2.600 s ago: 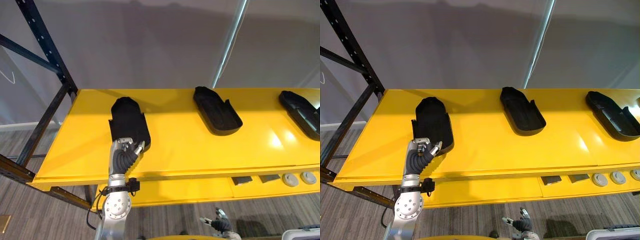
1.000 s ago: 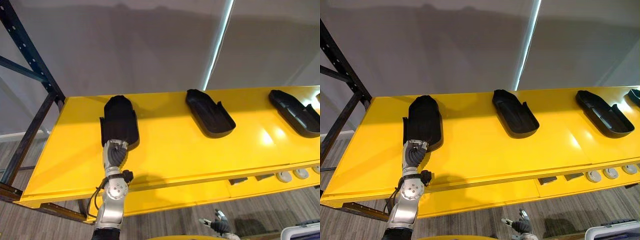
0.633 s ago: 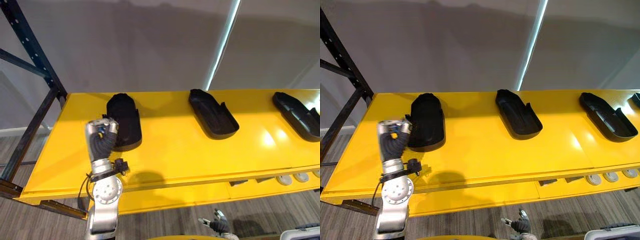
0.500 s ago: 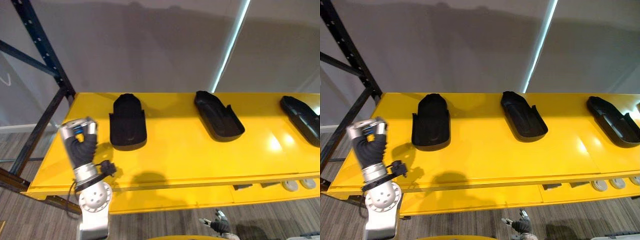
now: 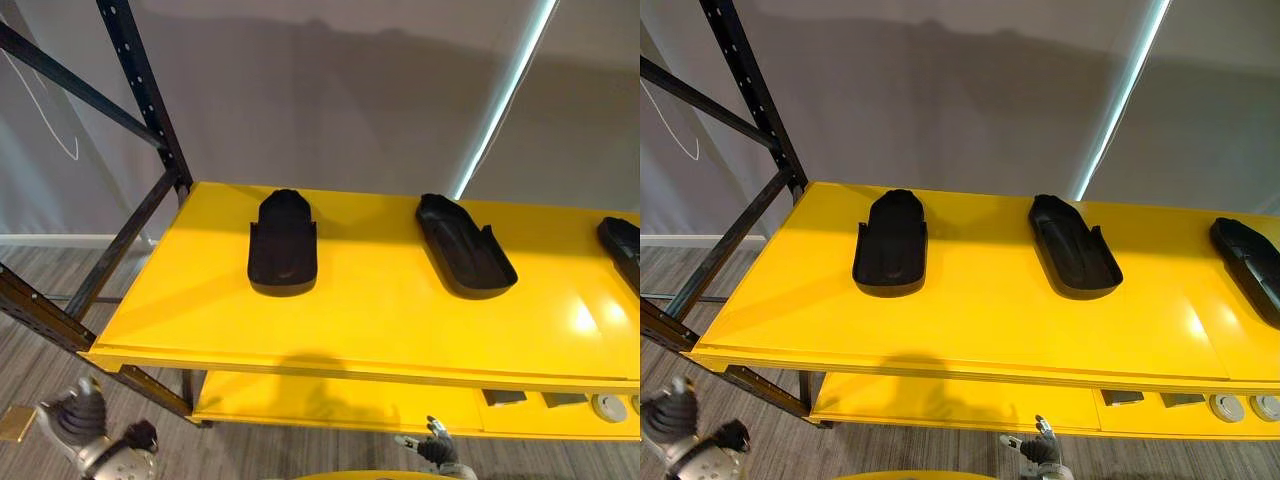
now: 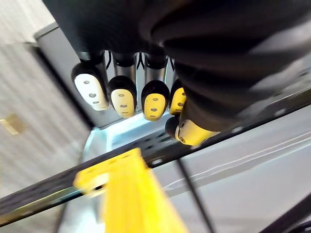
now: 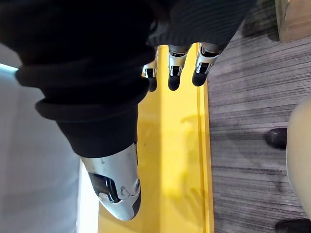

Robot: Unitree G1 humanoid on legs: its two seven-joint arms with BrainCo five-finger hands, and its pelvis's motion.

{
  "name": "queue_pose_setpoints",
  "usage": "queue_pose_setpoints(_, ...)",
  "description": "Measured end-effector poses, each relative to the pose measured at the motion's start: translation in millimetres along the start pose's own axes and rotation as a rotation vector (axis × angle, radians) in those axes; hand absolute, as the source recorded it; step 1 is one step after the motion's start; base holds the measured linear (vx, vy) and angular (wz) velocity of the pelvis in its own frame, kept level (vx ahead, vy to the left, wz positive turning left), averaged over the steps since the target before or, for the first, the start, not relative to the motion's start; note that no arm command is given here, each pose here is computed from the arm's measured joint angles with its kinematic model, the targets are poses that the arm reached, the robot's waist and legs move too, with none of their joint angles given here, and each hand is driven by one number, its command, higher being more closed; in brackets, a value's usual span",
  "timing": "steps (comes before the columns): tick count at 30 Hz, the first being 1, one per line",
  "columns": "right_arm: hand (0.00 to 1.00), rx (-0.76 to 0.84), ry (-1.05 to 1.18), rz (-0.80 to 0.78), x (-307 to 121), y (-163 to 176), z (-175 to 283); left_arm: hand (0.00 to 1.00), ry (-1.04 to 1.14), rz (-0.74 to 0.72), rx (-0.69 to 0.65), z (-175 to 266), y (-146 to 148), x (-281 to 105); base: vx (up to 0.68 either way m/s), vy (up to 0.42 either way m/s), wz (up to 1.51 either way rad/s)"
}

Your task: Walk over and take plastic housings, then place them on the shelf

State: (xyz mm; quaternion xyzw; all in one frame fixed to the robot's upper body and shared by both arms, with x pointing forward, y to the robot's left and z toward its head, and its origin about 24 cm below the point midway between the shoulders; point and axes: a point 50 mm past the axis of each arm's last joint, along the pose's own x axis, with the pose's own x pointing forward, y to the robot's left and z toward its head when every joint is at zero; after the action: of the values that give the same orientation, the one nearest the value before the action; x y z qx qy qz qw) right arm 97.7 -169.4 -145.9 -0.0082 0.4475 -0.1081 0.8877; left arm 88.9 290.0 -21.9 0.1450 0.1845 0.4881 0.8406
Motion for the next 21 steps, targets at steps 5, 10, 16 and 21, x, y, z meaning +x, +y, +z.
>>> queue_pose_setpoints(5,0.0,0.001,-0.004,-0.001,0.1,-0.4,2.6,1.0,0.285,-0.214,0.053,-62.9,-30.0,-20.1,0.03,0.016,-0.06)
queue_pose_setpoints(10,0.0,0.008,-0.004,-0.009,0.2,-2.3,2.5,0.0,0.387,-0.37,0.087,-84.5,-53.8,-36.5,0.01,0.004,-0.03)
queue_pose_setpoints(16,0.0,0.032,0.008,-0.046,0.4,-10.4,0.0,0.0,0.449,-0.519,0.135,-97.8,-77.6,-55.2,-0.01,-0.001,-0.06)
queue_pose_setpoints(21,0.0,0.039,0.037,-0.066,2.6,-15.6,-4.4,0.0,0.464,-0.602,0.175,-102.5,-88.9,-65.2,0.01,-0.012,-0.04)
